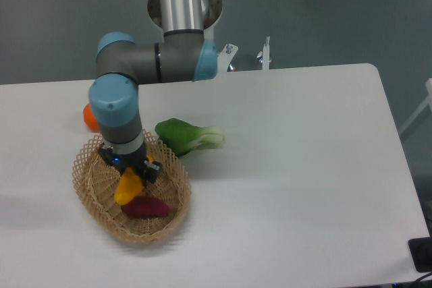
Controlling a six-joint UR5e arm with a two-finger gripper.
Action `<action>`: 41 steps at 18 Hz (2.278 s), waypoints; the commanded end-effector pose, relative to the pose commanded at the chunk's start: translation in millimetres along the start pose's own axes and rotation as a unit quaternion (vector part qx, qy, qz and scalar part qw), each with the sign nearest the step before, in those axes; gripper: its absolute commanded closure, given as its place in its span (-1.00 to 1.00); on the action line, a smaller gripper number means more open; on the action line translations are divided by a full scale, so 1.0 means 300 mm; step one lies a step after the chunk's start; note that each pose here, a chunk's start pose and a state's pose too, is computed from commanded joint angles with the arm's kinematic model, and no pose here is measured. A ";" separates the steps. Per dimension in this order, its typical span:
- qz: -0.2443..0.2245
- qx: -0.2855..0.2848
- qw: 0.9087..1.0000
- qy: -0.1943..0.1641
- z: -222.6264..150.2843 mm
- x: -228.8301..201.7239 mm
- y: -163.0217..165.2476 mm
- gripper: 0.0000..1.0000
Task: Pick up the mango from the basket
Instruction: 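Close the gripper on the mango and lift it, then carry the held mango out of the basket and raise it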
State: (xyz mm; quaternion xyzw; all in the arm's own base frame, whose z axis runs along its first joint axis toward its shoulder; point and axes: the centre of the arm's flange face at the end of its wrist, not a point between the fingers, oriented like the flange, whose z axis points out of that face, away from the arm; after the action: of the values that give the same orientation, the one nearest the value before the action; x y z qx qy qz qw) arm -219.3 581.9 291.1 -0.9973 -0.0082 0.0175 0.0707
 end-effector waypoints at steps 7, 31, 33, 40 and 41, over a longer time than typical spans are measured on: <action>-0.001 0.021 0.999 -0.030 -0.151 -0.352 0.019 0.47; 0.112 -0.048 0.991 -0.047 -0.123 -0.861 0.302 0.45; 0.136 -0.053 0.988 -0.039 -0.115 -0.869 0.319 0.45; 0.149 -0.064 0.987 -0.020 -0.121 -0.874 0.347 0.45; 0.149 -0.063 0.987 -0.020 -0.121 -0.874 0.347 0.45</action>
State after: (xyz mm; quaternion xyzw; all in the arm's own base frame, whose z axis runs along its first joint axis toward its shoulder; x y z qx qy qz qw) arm -478.7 468.8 321.2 -0.9894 0.1375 0.0474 0.0037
